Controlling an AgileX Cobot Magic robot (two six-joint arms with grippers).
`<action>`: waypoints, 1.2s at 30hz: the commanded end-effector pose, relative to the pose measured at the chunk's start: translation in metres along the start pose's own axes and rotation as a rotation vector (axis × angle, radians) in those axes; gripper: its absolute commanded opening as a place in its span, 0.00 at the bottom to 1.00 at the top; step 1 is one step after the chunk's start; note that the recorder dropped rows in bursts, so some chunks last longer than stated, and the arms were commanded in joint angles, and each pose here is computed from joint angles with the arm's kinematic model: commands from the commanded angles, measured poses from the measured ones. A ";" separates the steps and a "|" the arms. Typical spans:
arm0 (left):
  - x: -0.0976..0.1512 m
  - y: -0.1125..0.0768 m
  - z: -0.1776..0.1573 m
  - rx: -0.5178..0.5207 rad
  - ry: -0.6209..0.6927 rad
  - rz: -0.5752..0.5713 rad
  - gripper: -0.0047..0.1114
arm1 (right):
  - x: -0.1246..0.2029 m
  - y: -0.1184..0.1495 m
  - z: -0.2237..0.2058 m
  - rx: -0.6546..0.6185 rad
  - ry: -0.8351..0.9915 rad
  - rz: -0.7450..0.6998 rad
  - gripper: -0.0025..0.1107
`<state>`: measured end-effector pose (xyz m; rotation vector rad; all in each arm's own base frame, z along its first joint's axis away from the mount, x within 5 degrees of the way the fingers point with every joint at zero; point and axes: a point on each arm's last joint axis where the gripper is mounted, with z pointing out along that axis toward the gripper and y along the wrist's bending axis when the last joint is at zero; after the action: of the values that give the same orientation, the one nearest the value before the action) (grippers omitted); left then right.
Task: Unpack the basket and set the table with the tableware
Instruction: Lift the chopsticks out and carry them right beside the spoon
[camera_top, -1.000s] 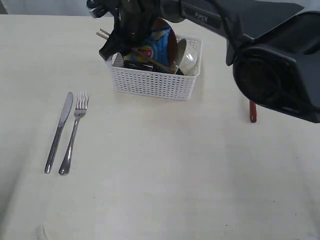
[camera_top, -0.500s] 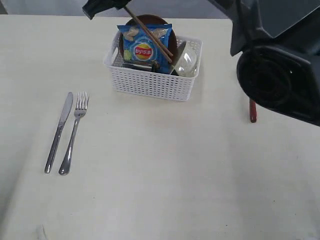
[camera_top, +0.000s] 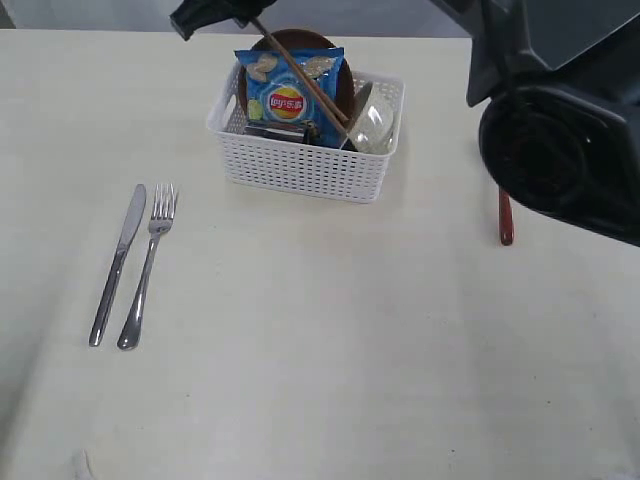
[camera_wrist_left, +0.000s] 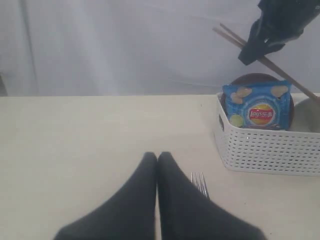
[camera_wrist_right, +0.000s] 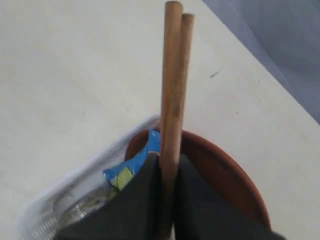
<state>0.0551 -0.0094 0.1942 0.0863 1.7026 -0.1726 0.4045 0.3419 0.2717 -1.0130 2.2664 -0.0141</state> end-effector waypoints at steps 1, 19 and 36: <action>0.000 0.000 0.000 0.002 -0.007 -0.003 0.04 | -0.007 0.002 0.003 -0.039 -0.090 0.023 0.02; 0.000 0.000 0.000 0.002 -0.007 -0.003 0.04 | 0.003 0.023 -0.022 -0.105 0.069 -0.017 0.02; 0.000 0.000 0.000 0.002 -0.007 -0.003 0.04 | 0.075 -0.035 -0.067 0.115 0.260 0.063 0.02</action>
<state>0.0551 -0.0094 0.1942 0.0863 1.7026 -0.1726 0.3478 0.2827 0.2789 -1.0465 2.5083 -0.2368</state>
